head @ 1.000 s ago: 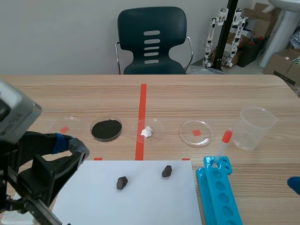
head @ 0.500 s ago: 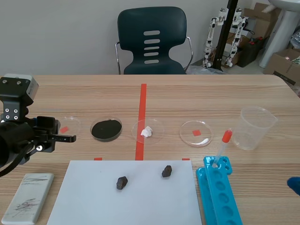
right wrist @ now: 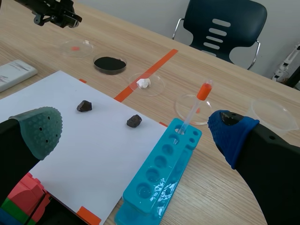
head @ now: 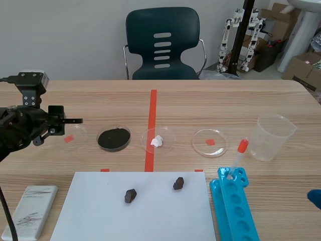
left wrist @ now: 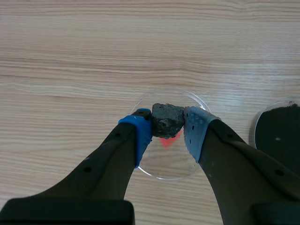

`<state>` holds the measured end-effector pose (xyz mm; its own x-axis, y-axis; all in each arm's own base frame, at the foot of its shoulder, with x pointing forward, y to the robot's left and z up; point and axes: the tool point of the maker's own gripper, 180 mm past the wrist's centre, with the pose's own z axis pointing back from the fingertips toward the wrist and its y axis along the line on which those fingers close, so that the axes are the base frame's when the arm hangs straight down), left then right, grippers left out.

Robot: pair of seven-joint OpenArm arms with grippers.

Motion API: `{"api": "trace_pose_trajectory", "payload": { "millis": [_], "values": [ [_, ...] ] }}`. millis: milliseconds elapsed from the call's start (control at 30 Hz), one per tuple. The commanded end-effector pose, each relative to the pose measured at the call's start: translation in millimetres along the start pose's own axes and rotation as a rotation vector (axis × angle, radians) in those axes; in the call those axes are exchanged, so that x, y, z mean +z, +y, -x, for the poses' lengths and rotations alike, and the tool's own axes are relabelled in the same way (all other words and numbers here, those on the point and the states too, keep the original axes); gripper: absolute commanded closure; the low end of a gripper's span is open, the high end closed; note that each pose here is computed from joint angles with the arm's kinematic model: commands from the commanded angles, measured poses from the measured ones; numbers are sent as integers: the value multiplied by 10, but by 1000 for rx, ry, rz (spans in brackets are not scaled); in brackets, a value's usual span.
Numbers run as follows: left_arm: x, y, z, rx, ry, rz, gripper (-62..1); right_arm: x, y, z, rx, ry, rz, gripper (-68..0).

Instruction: Put the mineral in the empty petri dish

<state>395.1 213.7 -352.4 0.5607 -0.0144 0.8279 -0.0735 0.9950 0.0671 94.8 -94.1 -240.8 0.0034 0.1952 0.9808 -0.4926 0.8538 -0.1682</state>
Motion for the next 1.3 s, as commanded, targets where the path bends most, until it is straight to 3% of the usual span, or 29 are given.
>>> {"api": "trace_pose_trajectory", "payload": {
  "millis": [0, 367, 700, 1267],
  "values": [
    [-22, -93, -163, -22, -40, 25, -141, -29, -33, -94, 6, -35, 8, -679],
    [-243, -161, -57, -64, 17, 33, -165, -29, -33, -94, 6, -35, 8, -679],
    [-349, 37, 174, -56, 93, -16, -165, -29, -33, -94, 6, -36, 8, -679],
    [-398, -44, 279, -40, 99, -8, -165, -29, -33, -94, 6, -35, 8, -679]
  ]
}}
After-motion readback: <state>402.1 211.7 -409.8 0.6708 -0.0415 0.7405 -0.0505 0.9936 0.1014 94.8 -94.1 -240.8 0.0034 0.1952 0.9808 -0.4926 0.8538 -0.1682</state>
